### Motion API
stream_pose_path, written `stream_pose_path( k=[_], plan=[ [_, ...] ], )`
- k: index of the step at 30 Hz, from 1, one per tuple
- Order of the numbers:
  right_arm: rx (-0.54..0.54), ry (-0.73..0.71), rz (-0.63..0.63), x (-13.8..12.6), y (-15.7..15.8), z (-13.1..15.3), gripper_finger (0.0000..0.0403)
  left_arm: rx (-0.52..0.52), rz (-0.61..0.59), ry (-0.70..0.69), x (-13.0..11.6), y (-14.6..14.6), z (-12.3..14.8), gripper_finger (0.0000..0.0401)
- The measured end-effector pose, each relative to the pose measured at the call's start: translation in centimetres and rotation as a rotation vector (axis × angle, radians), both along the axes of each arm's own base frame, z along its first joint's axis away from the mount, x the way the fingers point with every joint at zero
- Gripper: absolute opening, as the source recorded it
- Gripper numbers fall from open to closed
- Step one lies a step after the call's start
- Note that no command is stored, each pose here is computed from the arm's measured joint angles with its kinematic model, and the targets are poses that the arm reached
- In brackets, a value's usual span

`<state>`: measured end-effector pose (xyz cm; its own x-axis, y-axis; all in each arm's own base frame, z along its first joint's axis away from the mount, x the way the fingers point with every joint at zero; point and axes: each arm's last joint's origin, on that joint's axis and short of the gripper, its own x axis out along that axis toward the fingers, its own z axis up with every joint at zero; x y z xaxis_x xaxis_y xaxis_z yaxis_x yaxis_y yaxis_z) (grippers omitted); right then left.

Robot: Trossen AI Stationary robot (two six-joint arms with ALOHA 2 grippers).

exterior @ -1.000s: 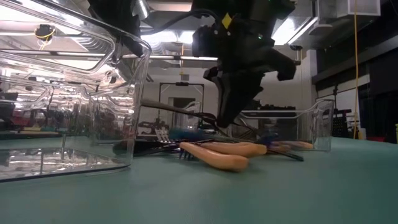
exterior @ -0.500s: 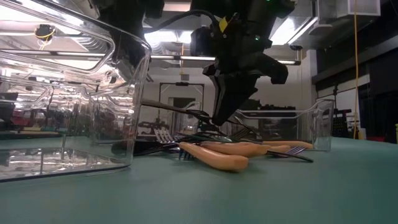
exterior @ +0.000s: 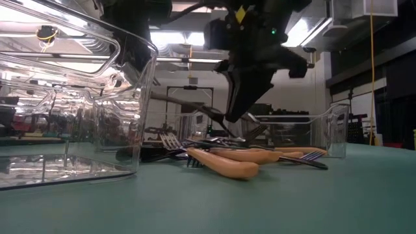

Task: Sort silverware by color (type)
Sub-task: Put the black fork into the bottom transparent bin

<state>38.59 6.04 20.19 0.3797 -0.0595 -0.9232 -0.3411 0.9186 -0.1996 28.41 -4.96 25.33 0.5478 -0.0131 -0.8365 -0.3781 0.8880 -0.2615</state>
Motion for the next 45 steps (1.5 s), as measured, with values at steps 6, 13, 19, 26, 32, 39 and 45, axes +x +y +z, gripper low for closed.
stream_pose_path(
  k=[6, 13, 19, 26, 32, 39, 45],
  plan=[
    [0.0, 0.045, 0.005, -1.2, -0.2, 1.3, 0.0004, -0.005, -0.004, 0.001, 0.0, 0.0, 0.0, 0.0157],
    [0.049, 0.088, 0.013, -1.7, -0.1, 1.4, 0.0004, -0.003, -0.002, 0.0, 0.0, 0.0, 0.0, 0.0157],
    [0.091, 0.07, 0.028, -1.8, 0.0, 1.9, 0.0004, -0.002, -0.002, -0.003, 0.0, 0.0, 0.0, 0.0157],
    [0.053, 0.026, 0.045, -2.1, -0.1, 3.2, 0.0004, -0.05, 0.001, -0.039, 0.3, -0.2, 0.3, 0.0157],
    [-0.041, -0.02, 0.141, -2.0, 0.5, 3.5, 0.0004, -0.162, 0.007, -0.103, 0.9, -0.5, 0.8, 0.0157],
    [-0.249, -0.129, 0.26, -1.5, 2.5, 4.0, 0.0004, -0.193, 0.034, -0.13, 1.1, -0.5, 1.0, 0.0157],
    [-0.367, -0.256, 0.29, -0.6, 3.3, 4.8, 0.0004, -0.195, 0.065, -0.132, 1.1, -0.5, 1.0, 0.0157]
  ],
)
